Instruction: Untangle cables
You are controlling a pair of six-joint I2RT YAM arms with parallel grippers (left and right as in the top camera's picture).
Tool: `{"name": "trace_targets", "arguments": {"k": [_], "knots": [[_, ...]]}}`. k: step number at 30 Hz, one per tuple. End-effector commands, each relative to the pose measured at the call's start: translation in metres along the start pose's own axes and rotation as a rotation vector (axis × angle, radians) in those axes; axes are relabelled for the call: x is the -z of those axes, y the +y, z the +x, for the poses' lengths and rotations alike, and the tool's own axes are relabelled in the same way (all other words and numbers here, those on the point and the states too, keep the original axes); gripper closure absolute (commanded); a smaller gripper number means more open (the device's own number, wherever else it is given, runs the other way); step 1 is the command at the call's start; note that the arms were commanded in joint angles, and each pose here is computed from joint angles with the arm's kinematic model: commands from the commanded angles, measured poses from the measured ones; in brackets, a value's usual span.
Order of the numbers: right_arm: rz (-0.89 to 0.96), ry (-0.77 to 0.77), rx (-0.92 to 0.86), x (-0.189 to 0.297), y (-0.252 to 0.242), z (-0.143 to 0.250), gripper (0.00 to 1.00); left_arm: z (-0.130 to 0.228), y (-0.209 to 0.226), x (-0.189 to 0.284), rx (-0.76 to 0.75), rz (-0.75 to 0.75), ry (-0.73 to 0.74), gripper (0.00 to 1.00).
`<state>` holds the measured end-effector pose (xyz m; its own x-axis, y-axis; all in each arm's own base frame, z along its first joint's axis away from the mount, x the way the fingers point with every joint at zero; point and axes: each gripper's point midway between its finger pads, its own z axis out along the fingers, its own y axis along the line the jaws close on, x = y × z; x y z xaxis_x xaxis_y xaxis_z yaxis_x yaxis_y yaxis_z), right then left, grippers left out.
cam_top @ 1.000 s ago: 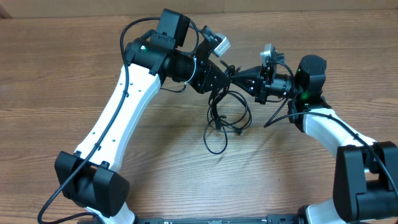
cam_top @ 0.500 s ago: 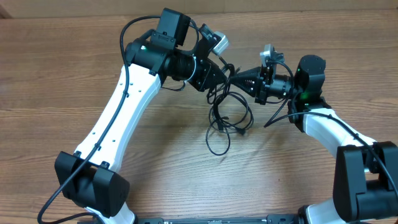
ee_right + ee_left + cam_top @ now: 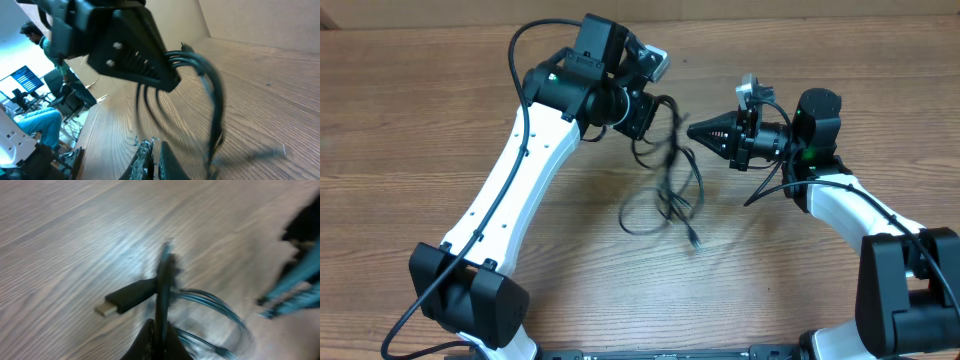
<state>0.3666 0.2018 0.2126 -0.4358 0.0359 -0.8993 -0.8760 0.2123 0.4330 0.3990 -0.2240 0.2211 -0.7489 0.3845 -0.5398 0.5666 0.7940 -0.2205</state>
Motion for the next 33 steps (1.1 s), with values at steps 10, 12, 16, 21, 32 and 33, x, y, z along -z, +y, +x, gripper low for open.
{"name": "trace_targets", "arguments": {"k": [10, 12, 16, 21, 32, 33], "knots": [[-0.033, 0.001, 0.033, -0.002, 0.011, -0.006, 0.60, -0.006, -0.036, 0.007, -0.038, 0.220, -0.027, 0.96], [-0.025, -0.001, 0.047, -0.002, 0.009, -0.007, 0.33, -0.004, -0.057, 0.013, -0.061, 0.348, -0.030, 0.96], [0.033, -0.017, 0.070, -0.002, -0.001, -0.010, 0.30, 0.002, -0.085, 0.026, -0.049, 0.523, -0.014, 0.96], [0.051, -0.021, 0.071, -0.002, -0.004, -0.011, 0.36, 0.002, -0.093, 0.031, -0.042, 0.578, -0.014, 0.96], [0.051, -0.018, 0.062, -0.002, -0.004, -0.009, 0.89, -0.004, -0.088, 0.028, -0.057, 0.548, -0.040, 0.96], [0.051, -0.015, 0.055, -0.002, -0.004, -0.008, 0.91, -0.005, -0.085, 0.026, -0.048, 0.527, -0.042, 0.96]]}}
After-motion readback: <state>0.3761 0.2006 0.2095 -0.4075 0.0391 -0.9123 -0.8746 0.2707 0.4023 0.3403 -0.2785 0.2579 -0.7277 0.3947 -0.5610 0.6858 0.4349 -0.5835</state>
